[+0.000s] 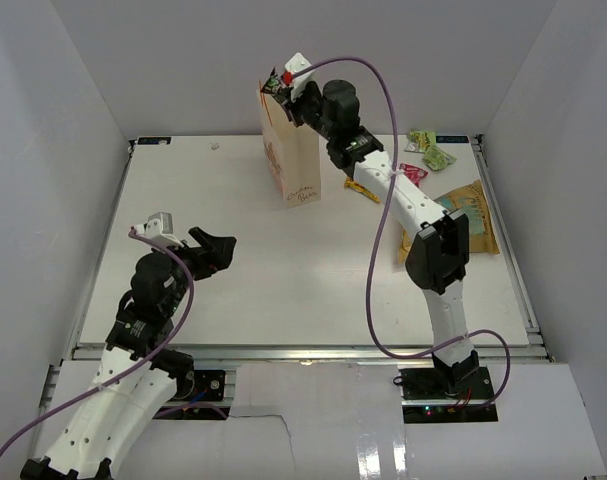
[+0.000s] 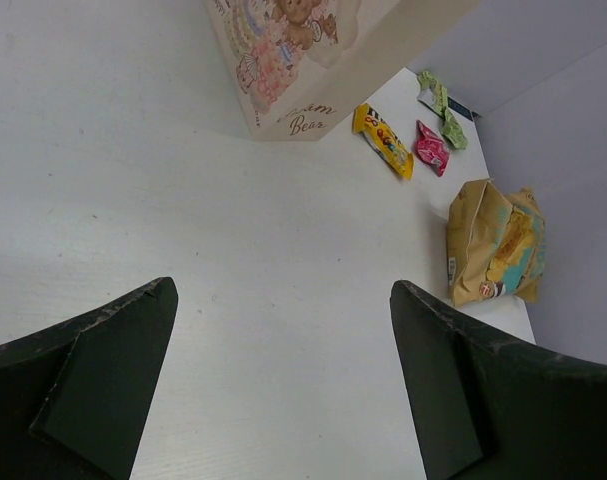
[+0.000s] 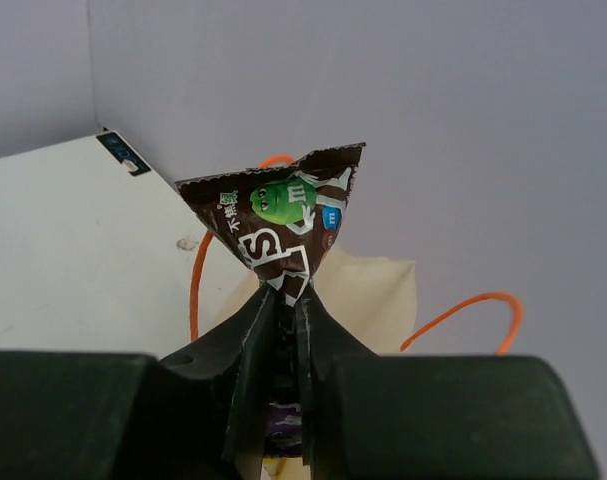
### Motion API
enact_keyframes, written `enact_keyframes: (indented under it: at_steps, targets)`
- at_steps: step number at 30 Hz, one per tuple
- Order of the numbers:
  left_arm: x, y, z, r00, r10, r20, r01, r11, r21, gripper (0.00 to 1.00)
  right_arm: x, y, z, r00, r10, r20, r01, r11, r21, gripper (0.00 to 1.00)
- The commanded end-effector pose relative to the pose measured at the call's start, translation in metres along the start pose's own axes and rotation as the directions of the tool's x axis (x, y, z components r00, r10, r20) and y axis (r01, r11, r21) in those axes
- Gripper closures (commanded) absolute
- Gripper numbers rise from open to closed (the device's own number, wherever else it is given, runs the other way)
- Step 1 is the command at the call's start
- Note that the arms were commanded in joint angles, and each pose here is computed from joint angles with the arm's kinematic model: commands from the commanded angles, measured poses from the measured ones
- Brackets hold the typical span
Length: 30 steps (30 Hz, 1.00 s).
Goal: Place the snacks into the paper bag
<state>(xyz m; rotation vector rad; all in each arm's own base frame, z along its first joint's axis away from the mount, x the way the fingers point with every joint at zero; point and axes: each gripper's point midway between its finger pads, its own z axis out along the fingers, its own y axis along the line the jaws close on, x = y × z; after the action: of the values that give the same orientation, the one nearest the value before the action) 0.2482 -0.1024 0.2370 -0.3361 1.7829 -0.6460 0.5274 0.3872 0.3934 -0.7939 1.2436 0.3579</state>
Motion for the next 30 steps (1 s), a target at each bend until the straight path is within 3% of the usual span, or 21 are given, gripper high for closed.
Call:
enact_keyframes:
  at_steps: [1,4,7,8,9,11,13,17,18,19,21,23,25,26,28,29,30]
  targets:
    - [-0.004,-0.005,-0.003,1.000,-0.007,0.021,0.007,1.000,0.027,0.02,-0.054,-0.024,0.004,0.985,-0.020,0.170,-0.005,0.990,0.143,0.82]
    - [-0.004,-0.004,-0.004,1.000,-0.009,0.021,0.008,1.000,0.025,0.02,-0.032,-0.029,0.008,0.988,-0.065,0.141,0.033,0.975,0.220,0.75]
    - [-0.004,-0.003,-0.004,1.000,-0.007,0.025,0.007,1.000,0.022,0.02,-0.021,-0.032,0.007,0.990,-0.077,0.119,0.046,0.969,0.242,0.58]
    - [-0.004,-0.003,-0.004,1.000,-0.007,0.024,0.007,1.000,0.023,0.02,-0.024,-0.031,0.005,0.990,-0.080,0.120,0.050,0.970,0.237,0.46]
    - [-0.003,-0.002,-0.004,1.000,-0.009,0.022,0.008,1.000,0.020,0.02,-0.024,-0.030,0.004,0.989,-0.084,0.118,0.056,0.972,0.228,0.40]
    - [-0.002,-0.002,-0.002,1.000,-0.007,0.016,0.006,1.000,0.021,0.02,-0.031,-0.025,0.000,0.988,-0.092,0.126,0.067,0.979,0.194,0.30]
    - [0.000,-0.003,0.001,1.000,-0.005,0.010,0.004,1.000,0.024,0.02,-0.041,-0.022,-0.005,0.987,-0.093,0.133,0.071,0.984,0.166,0.25]
    - [-0.001,-0.006,0.002,1.000,0.005,0.002,-0.005,0.999,0.037,0.02,-0.060,-0.003,-0.019,0.987,-0.088,0.135,0.086,0.996,0.018,0.14]
    - [-0.001,-0.007,0.002,1.000,0.006,0.002,-0.006,0.999,0.039,0.02,-0.080,-0.001,-0.034,0.983,-0.097,0.155,0.101,0.995,-0.022,0.13]
    - [-0.001,-0.007,0.002,1.000,0.008,0.000,-0.008,0.999,0.039,0.02,-0.078,0.020,-0.045,0.986,-0.095,0.137,0.117,0.981,-0.157,0.12]
    - [-0.001,-0.007,0.001,1.000,0.006,0.005,-0.006,0.999,0.043,0.02,-0.081,0.027,-0.075,0.985,-0.124,0.123,0.151,0.958,-0.244,0.10]
    - [0.000,-0.007,0.001,1.000,0.002,0.007,-0.003,0.999,0.043,0.02,-0.078,0.033,-0.110,0.990,-0.121,0.075,0.139,0.940,-0.312,0.08]
    - [0.001,-0.006,0.001,1.000,0.001,0.006,-0.001,0.999,0.046,0.02,-0.028,0.044,-0.135,0.991,-0.117,-0.067,0.083,0.923,-0.375,0.07]
    - [0.001,-0.006,0.001,1.000,0.000,0.004,0.000,0.999,0.046,0.02,-0.024,0.029,-0.153,0.988,-0.119,-0.099,0.078,0.934,-0.349,0.07]
    - [0.002,-0.007,0.002,1.000,-0.001,0.002,0.000,0.999,0.051,0.02,0.027,0.014,-0.187,0.961,-0.083,-0.264,-0.010,0.943,-0.334,0.06]
    - [0.006,-0.007,0.005,1.000,0.000,-0.008,0.000,0.998,0.057,0.02,0.069,-0.014,-0.215,0.915,-0.058,-0.399,-0.055,0.962,-0.267,0.05]
    - [0.006,-0.007,0.005,1.000,0.000,-0.008,0.000,0.998,0.057,0.02,0.075,-0.010,-0.221,0.903,-0.048,-0.427,-0.079,0.959,-0.273,0.05]
